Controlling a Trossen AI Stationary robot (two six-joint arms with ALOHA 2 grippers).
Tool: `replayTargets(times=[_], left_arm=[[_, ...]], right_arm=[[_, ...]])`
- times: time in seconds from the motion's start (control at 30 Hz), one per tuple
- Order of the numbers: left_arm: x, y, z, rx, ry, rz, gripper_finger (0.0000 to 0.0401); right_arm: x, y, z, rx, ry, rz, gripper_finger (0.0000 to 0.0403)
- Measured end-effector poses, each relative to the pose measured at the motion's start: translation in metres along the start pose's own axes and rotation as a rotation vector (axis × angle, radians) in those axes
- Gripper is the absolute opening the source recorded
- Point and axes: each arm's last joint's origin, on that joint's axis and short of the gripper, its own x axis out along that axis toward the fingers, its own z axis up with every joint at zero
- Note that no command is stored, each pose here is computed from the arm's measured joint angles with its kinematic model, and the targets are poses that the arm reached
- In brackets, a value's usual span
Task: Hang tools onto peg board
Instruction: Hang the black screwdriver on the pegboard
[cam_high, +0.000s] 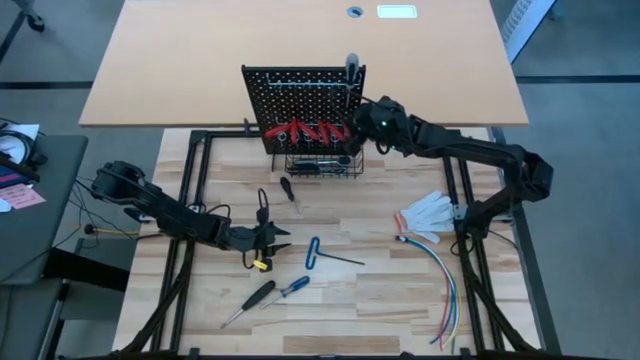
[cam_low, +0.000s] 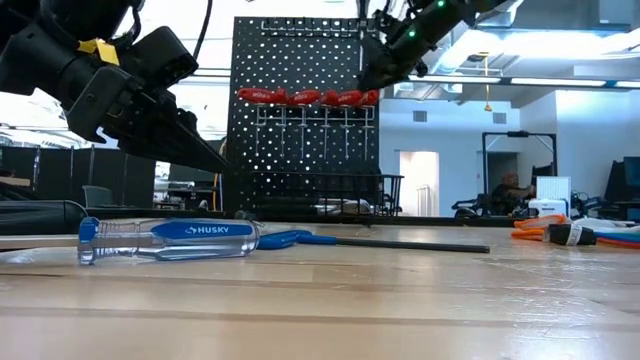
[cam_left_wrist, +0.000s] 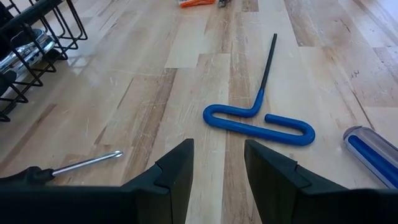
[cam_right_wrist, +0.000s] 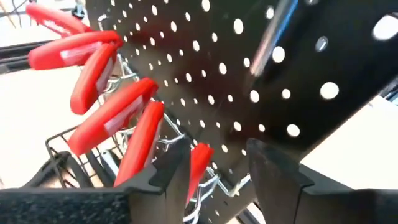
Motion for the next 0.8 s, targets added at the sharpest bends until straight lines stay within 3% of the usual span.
replayTargets(times=[0.3,0.43,0.57,0.8], left_arm=[[0.0,0.0,0.0,-0.002,0.002,0.0,0.0138],[0.0,0.0,0.0,-0.001,0.004,-0.001,0.0138],[0.0,0.0,-0.001,0.002,0.012,0.001,0.0138],[0.0,0.0,0.0,-0.006,-0.002,-0.001,0.0138]], right_arm=[[-0.036,0.0,0.004,-0.067,0.034,0.038,0.0159],[-0.058,0.011,-0.002,-0.119,0.069,0.096,0.0154],[-0.075,0.036,-0.029,-0.167,0.094,0.176,0.0148],[-0.074,0.082,-0.109,-0.07,0.183,0.299,0.0134]])
